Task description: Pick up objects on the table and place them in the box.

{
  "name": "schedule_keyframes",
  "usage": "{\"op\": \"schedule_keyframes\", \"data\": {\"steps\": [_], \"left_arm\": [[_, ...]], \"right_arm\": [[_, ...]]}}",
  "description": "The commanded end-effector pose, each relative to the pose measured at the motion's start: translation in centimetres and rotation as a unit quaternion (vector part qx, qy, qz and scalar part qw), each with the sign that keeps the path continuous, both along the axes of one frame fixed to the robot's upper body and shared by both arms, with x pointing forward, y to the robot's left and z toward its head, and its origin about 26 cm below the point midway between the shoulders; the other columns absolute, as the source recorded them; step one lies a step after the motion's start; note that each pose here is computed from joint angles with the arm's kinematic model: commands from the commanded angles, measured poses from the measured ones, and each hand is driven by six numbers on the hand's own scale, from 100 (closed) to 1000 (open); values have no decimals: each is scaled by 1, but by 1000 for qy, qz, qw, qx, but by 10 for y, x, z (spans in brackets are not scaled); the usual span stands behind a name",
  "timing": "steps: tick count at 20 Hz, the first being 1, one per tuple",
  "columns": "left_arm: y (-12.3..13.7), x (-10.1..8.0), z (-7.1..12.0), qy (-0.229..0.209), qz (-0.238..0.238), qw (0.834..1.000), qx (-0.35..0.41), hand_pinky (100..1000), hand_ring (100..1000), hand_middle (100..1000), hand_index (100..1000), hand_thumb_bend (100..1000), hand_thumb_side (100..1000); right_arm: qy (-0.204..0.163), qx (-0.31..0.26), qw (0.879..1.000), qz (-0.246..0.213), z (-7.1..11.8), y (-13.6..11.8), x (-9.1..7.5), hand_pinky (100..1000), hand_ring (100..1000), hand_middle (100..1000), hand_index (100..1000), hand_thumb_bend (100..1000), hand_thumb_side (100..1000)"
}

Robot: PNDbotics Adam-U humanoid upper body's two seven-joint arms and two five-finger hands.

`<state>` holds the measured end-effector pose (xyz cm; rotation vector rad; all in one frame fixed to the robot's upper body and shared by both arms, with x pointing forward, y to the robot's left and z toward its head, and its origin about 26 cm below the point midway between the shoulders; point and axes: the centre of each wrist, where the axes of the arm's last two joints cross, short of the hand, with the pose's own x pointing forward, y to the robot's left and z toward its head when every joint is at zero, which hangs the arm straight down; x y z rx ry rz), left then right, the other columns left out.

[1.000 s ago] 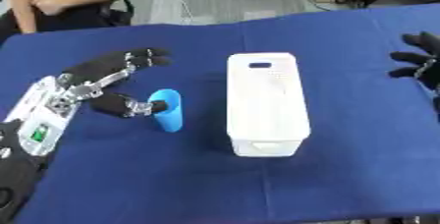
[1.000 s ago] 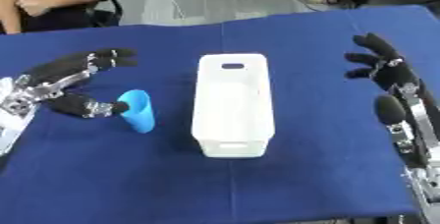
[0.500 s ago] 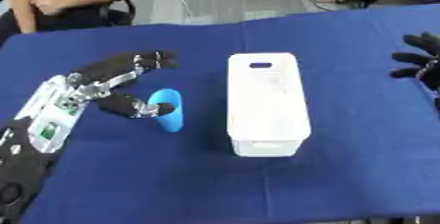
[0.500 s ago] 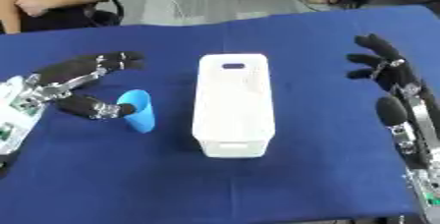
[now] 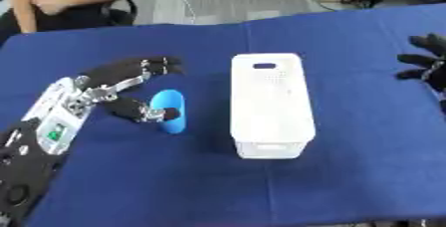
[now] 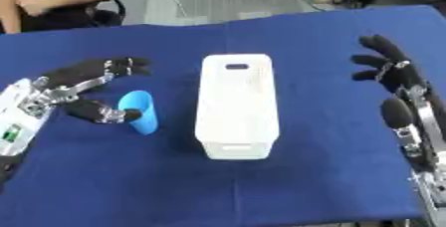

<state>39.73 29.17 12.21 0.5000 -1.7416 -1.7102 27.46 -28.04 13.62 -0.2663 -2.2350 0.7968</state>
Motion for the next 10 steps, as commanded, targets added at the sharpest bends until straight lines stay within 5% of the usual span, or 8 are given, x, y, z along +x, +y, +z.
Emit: {"op": "schedule_keyframes", "data": {"steps": [1, 10], "left_arm": [[0, 4, 10, -12, -2, 1000, 10, 921, 950, 1000, 954, 976, 884], [-1, 8, 5, -5, 14, 1000, 23, 922, 948, 1000, 958, 971, 894]], "right_arm": [[-13, -7, 1000, 4, 8, -1, -1, 703, 830, 912, 1000, 577, 1000], [-13, -6, 1000, 5, 8, 0, -1, 703, 830, 912, 1000, 576, 1000]]}}
